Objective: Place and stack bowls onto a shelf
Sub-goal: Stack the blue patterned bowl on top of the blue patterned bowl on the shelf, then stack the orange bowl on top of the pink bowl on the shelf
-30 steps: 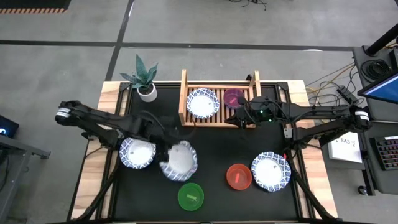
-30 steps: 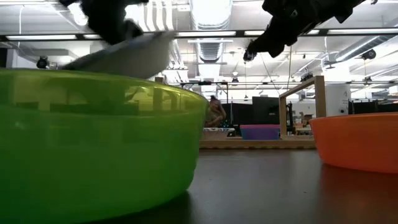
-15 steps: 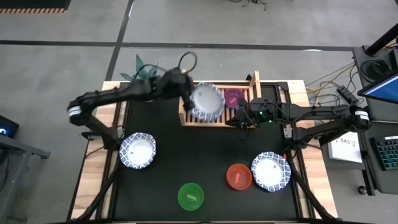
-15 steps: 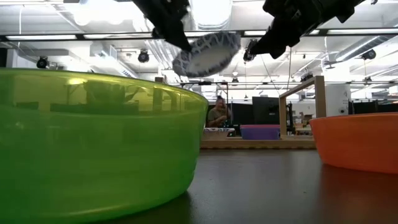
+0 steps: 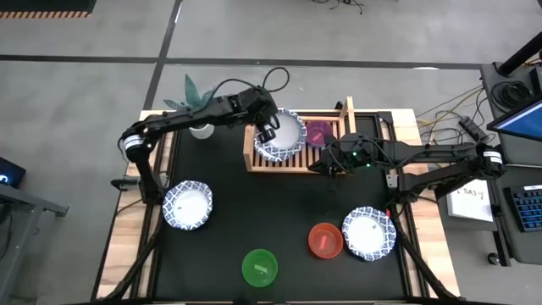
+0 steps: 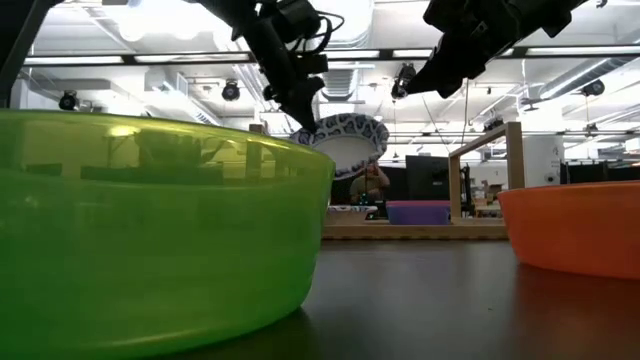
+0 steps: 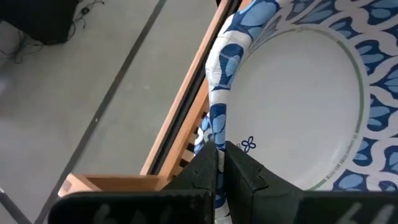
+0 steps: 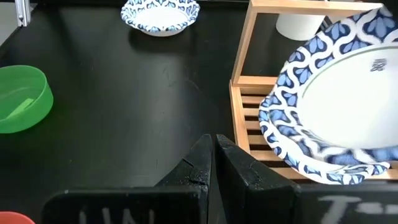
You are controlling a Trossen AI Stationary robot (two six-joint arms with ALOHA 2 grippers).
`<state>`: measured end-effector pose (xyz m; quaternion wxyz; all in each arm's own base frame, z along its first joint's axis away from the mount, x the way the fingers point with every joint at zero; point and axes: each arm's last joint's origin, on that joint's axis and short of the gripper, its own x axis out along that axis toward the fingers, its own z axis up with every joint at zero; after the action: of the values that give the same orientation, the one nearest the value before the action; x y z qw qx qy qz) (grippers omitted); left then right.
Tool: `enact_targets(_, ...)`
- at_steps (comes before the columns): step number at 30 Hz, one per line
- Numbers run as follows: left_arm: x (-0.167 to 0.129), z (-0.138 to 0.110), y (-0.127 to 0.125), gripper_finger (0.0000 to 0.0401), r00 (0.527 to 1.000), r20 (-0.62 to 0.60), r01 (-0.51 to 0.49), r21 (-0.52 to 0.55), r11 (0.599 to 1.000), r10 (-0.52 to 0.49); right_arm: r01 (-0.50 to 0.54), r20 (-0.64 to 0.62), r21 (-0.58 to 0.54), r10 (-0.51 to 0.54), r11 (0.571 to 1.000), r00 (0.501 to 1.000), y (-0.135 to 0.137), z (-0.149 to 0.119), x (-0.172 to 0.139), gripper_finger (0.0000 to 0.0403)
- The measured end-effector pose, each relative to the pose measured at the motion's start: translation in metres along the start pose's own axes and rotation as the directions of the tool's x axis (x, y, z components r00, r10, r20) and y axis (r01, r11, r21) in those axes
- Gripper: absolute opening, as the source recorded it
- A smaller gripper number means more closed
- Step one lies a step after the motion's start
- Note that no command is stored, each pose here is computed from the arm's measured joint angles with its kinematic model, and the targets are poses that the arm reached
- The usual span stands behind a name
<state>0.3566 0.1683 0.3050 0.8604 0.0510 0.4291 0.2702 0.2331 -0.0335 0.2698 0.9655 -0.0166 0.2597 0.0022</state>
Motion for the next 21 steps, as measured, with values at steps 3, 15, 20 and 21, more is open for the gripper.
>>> enact_targets(3,0.000,-0.001,0.000,0.0003,1.000,-0.009,0.000,-0.007,1.000,0.000,0.000,0.003,-0.001,0.000,1.000,1.000,0.000,0.000,0.000,0.0011)
enact_targets(15,0.025,-0.008,-0.007,0.0057,0.997,-0.077,0.010,-0.004,1.000,-0.010,-0.001,0.004,0.009,0.001,1.000,1.000,0.000,0.000,0.000,0.0011)
enact_targets(20,0.030,-0.009,-0.007,0.0090,0.996,-0.086,0.001,-0.003,1.000,-0.001,-0.001,0.004,0.009,0.001,1.000,1.000,0.000,0.000,0.000,0.0011)
enact_targets(21,0.030,-0.009,-0.007,0.0096,0.996,-0.086,0.000,-0.003,1.000,0.000,-0.001,0.004,0.009,0.001,1.000,1.000,0.000,0.000,0.000,0.0011)
